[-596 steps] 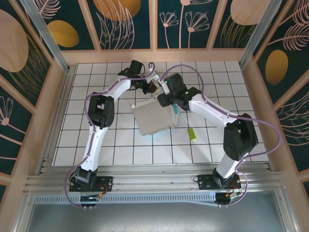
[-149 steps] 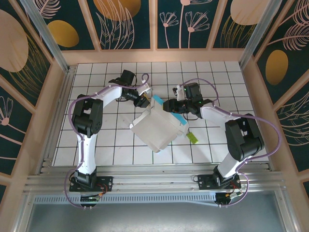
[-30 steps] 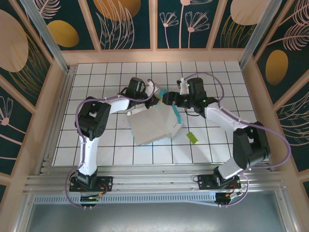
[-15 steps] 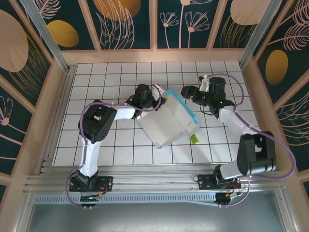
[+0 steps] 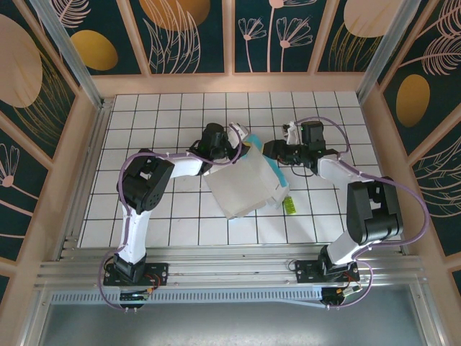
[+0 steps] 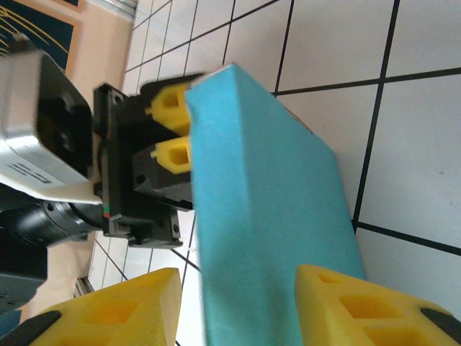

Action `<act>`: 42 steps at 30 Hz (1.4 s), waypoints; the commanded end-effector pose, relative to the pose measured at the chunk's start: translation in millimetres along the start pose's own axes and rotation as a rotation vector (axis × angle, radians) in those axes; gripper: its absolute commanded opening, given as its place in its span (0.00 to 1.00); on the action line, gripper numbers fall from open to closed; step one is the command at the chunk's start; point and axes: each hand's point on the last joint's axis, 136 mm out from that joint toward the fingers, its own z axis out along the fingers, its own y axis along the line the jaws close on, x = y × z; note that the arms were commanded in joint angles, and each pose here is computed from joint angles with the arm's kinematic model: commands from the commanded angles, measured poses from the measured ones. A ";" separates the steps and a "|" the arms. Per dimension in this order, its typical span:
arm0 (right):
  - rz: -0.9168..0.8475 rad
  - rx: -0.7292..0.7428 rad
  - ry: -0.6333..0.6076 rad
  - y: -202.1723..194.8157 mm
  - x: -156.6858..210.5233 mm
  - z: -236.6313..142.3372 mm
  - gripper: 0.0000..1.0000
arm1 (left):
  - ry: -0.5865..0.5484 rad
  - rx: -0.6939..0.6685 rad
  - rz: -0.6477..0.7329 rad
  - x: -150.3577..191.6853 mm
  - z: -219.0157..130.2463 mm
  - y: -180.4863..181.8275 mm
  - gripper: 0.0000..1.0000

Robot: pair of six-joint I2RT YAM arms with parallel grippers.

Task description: Fold the paper box

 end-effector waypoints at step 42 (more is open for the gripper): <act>-0.879 0.425 0.262 40.1 34.7 72.8 0.33 | 0.053 -0.168 -0.865 -45.8 -123.8 65.1 0.46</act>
